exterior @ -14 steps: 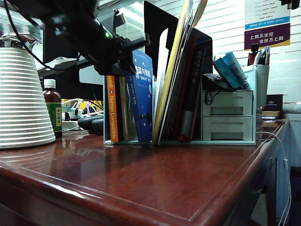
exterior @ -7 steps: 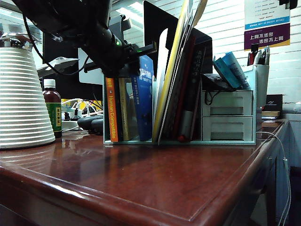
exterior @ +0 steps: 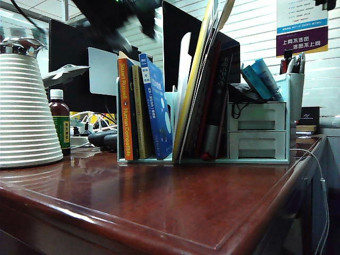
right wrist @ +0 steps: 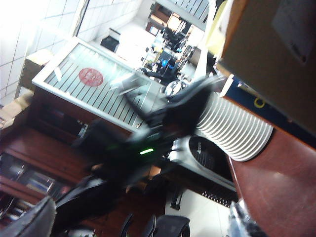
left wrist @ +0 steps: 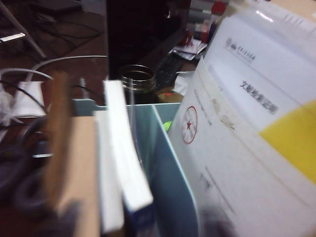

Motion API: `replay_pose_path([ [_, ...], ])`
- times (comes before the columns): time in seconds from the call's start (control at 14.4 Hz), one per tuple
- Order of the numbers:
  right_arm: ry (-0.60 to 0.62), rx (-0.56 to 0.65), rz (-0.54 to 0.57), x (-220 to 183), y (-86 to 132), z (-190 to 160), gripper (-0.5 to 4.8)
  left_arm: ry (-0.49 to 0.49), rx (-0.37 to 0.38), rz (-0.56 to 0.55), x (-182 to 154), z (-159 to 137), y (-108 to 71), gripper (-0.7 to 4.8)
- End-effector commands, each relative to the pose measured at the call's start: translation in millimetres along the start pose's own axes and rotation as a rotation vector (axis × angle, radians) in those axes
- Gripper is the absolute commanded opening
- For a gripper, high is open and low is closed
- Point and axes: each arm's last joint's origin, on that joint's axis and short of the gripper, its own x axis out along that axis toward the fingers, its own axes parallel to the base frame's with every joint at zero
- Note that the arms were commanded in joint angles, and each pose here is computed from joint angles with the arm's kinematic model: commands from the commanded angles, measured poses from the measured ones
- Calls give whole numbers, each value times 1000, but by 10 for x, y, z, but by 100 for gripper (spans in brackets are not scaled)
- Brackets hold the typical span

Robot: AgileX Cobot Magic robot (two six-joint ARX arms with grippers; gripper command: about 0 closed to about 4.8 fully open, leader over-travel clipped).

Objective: Pick up the blue book and put it on the bookshelf.

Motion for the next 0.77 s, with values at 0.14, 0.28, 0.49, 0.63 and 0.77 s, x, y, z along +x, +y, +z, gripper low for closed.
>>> replay_pose_path([
  [0.14, -161, -482, -56, -112, 270, -47, -6, 63, 74, -92, -1228, 525, 132, -5],
  [0.28, -280, -752, -307, -269, 388, -185, -6, 33, 77, -50, -1602, 419, 213, -6],
  [0.49, -364, -904, -733, -538, 430, -560, -6, 18, 67, -41, -1914, -77, 300, -6],
  [0.63, -476, -961, -753, -694, 395, -813, -6, -43, 41, -44, -1997, -469, 339, -6],
  [0.77, -492, -938, -808, -800, 205, -1043, -5, -57, 50, -55, -1992, -824, 358, -6],
])
